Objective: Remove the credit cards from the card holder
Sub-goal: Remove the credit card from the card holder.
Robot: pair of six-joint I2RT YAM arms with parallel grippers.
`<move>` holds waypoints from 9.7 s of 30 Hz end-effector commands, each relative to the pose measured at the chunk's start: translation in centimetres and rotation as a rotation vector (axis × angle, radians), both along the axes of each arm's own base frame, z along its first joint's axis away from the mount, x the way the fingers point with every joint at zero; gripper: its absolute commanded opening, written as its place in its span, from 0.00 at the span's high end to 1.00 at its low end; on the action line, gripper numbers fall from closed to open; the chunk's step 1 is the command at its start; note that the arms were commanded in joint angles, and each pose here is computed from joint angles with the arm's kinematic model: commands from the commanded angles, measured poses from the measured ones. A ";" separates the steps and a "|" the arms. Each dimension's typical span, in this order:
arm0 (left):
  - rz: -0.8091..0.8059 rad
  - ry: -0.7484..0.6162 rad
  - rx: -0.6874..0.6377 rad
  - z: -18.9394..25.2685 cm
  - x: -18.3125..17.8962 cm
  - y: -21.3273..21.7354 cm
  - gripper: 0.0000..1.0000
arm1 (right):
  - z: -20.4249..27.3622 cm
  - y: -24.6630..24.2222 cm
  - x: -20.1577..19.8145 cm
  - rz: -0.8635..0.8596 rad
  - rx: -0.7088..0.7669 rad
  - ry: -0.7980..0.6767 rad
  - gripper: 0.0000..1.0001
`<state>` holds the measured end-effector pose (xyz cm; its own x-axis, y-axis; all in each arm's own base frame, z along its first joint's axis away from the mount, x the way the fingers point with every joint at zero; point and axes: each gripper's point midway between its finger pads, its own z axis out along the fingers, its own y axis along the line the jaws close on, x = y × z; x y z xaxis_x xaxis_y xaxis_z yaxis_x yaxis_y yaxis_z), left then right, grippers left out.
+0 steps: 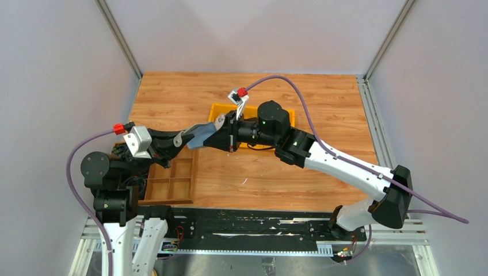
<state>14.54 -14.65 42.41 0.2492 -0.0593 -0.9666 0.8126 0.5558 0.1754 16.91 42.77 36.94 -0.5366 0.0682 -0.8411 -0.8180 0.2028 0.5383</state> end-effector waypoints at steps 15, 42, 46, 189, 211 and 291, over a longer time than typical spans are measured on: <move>0.122 -0.199 0.154 -2.1 0.1 1.4 0.30 | 5.6 -3.7 3.5 -0.179 0.169 -0.034 1.00; 0.138 -0.482 0.308 0.6 -2.8 1.5 0.38 | 9.8 -6.0 -7.4 0.834 0.382 0.304 1.00; 0.109 -0.479 0.213 2.9 -3.5 1.0 0.51 | 9.8 -6.3 -8.2 0.907 0.393 0.302 1.00; 0.398 -0.174 0.250 -9.5 6.8 2.9 0.96 | -4.3 -1.2 1.3 -0.130 -0.833 -0.359 0.86; 0.022 0.010 -0.002 -2.3 2.3 -2.5 1.00 | 1.9 -5.9 -1.8 -0.066 -0.267 -0.663 0.24; -0.100 0.076 0.013 -1.2 -0.5 -3.3 0.55 | 8.5 -5.5 -3.0 -0.384 -0.005 -0.793 1.00</move>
<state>14.70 -17.78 40.80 0.1554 -0.0758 -0.9849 0.8621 0.4973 0.0978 13.92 38.72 42.85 0.2958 0.0841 -0.9515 -0.8193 0.5346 -0.2074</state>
